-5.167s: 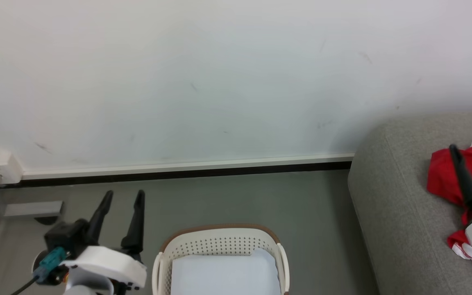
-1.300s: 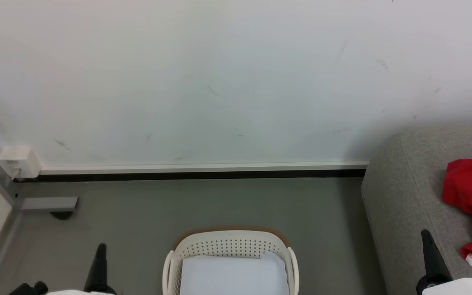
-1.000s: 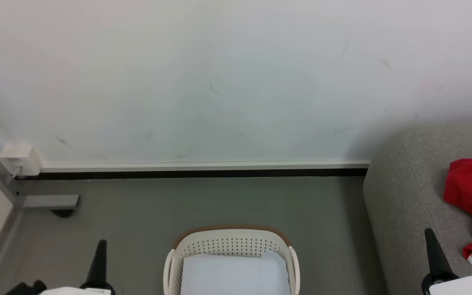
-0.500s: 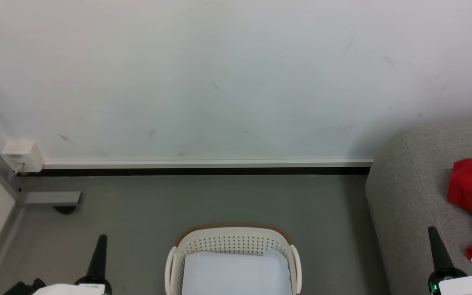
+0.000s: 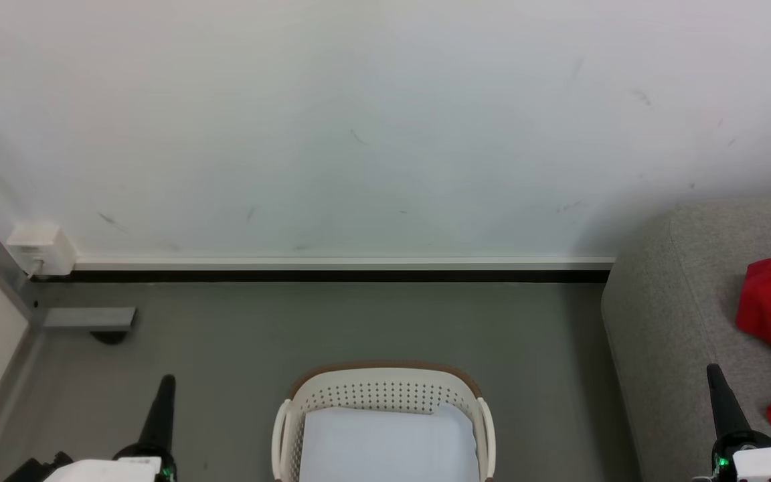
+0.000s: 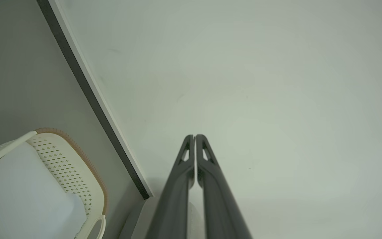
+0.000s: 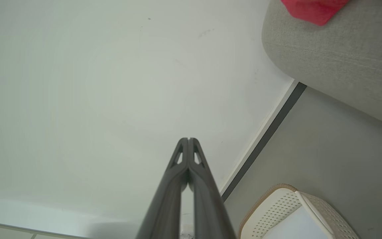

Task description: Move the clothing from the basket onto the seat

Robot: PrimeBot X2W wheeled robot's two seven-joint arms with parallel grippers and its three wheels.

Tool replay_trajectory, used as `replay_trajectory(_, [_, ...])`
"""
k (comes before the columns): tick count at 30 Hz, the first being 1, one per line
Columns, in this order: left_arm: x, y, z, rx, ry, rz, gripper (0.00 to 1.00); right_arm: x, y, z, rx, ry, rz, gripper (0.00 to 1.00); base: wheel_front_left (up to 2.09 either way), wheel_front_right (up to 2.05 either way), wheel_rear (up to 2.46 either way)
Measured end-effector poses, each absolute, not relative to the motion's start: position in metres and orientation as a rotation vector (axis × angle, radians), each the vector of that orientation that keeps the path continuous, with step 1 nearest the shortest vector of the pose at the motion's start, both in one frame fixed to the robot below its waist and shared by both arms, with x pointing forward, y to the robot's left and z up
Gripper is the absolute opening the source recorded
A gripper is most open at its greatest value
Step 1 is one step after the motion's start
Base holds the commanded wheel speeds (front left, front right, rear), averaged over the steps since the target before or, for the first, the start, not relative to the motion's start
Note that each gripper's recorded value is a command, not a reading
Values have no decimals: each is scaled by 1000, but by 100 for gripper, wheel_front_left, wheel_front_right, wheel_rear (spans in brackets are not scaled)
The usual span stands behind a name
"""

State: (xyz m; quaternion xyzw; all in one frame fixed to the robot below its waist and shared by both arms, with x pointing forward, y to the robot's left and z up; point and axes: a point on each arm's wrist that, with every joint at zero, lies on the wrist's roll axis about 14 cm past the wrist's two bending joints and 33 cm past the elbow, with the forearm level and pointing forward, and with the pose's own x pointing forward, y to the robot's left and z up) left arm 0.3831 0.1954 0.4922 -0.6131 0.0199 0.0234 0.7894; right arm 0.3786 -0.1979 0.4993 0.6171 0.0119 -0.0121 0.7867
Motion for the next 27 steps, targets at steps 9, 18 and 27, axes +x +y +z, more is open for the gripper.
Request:
replay_trajectory(9, [385, 196, 495, -1389, 34, 42, 0, 381, -199, 501, 1397, 21, -24, 0, 0, 0, 0])
replay_trajectory(18, [386, 197, 499, -1454, 28, 29, 0, 383, -200, 502, 1459, 16, -19, 0, 0, 0, 0])
replay_trajectory(27, [387, 198, 501, -1515, 20, 19, 0, 385, -200, 502, 1519, 14, -15, 0, 0, 0, 0])
